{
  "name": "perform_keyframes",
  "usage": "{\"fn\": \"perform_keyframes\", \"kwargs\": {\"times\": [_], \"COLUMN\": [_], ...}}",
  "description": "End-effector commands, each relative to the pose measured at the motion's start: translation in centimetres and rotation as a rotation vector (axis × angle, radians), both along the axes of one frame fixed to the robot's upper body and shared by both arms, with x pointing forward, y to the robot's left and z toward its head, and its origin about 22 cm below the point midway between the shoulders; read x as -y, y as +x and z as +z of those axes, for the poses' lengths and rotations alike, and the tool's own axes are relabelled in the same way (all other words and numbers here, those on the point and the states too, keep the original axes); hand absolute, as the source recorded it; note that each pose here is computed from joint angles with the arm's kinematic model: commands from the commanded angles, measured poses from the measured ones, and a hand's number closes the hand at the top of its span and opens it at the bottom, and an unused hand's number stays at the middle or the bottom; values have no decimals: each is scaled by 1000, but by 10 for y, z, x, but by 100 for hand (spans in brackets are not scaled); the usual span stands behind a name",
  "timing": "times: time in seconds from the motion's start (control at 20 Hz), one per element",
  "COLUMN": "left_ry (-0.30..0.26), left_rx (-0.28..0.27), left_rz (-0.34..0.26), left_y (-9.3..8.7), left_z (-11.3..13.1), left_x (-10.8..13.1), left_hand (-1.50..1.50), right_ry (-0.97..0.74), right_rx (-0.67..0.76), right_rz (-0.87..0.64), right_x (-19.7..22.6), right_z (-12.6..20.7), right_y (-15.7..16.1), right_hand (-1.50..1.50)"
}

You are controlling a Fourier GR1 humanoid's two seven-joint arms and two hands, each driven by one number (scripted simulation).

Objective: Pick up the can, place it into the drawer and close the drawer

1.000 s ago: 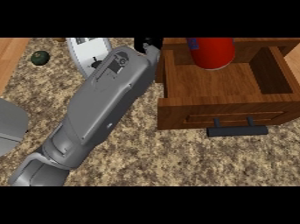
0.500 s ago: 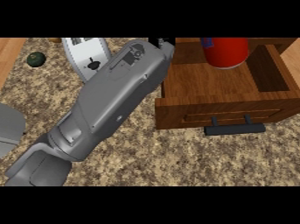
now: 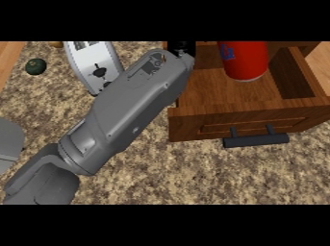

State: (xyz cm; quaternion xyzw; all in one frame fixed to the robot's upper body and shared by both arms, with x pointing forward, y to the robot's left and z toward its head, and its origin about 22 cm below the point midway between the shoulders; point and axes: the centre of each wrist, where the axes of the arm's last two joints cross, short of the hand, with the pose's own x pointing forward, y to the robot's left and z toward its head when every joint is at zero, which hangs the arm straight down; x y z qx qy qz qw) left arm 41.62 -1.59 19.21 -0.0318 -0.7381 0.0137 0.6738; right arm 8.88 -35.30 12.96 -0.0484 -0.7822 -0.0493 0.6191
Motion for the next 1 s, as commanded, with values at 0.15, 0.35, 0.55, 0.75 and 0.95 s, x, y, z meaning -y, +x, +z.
{"fn": "perform_keyframes", "kwargs": {"times": [0.15,0.35,0.55,0.75,0.95], "left_ry": [63,59,48,61,46], "left_rx": [10,-33,-22,-42,-26], "left_rz": [56,79,113,134,104], "left_y": [1,-1,1,4,7], "left_z": [-24,-15,-11,-36,-34], "left_x": [-3,4,4,-8,-9], "left_hand": [-150,-150,-150,-150,-150], "right_ry": [-9,-3,-10,-21,-23], "right_rx": [12,14,21,12,27], "right_rz": [10,23,14,7,14], "right_x": [4,-10,2,7,10], "right_z": [13,13,6,1,10], "right_y": [-7,4,8,1,11], "right_hand": [-150,-150,-150,-150,-150]}}
